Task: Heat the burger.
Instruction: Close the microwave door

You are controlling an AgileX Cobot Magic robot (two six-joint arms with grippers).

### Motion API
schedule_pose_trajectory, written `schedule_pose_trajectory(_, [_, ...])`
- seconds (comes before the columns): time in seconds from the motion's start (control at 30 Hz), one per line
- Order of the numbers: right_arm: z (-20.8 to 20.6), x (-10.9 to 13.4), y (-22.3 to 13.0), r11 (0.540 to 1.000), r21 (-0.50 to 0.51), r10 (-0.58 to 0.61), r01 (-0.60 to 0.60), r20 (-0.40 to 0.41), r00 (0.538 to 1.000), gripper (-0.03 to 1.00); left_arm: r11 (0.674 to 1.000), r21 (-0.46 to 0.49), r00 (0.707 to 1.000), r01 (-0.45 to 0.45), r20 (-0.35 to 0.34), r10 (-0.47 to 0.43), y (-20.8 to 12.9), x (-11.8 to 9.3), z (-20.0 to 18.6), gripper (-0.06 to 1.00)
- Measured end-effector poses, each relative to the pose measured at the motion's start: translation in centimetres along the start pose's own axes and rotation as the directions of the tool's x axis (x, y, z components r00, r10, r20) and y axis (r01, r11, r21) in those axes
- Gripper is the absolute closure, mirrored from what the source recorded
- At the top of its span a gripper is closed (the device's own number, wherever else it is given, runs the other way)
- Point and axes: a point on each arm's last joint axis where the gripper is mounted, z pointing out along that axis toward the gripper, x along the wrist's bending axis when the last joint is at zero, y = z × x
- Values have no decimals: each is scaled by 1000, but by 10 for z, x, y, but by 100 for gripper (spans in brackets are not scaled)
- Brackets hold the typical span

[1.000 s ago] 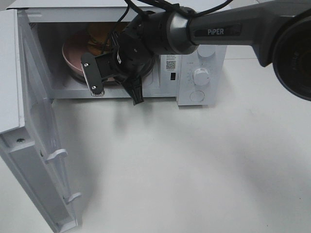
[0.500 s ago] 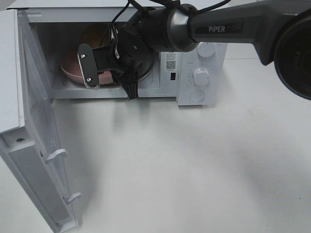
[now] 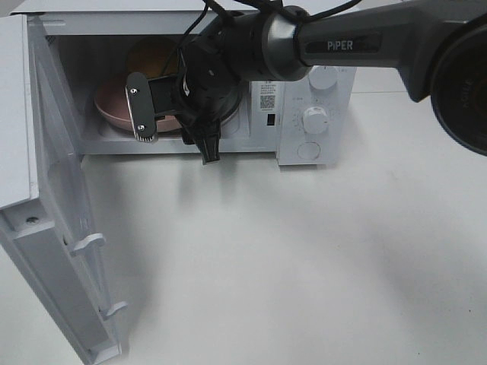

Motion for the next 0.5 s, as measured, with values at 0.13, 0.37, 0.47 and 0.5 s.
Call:
schedule_pose_trajectory(0.13, [-6,4,-2,1000,-4,5,-5,-6,1000,33,1000,0,1000,0,0,0,0,0,0,-3])
schedule_pose_trajectory(0.37, [-18,12,-3,998,-67,-4,7,42,999,20,1000,0,1000,0,0,0,0,0,0,-3])
schedule_pose_trajectory(0.47, [-25,14,-3,996,-86,-7,13,61,998,20,1000,0,1000,0,0,0,0,0,0,-3])
schedule_pose_trajectory(0.5, [-25,14,-3,996,-86,-7,13,61,998,20,1000,0,1000,0,0,0,0,0,0,-3])
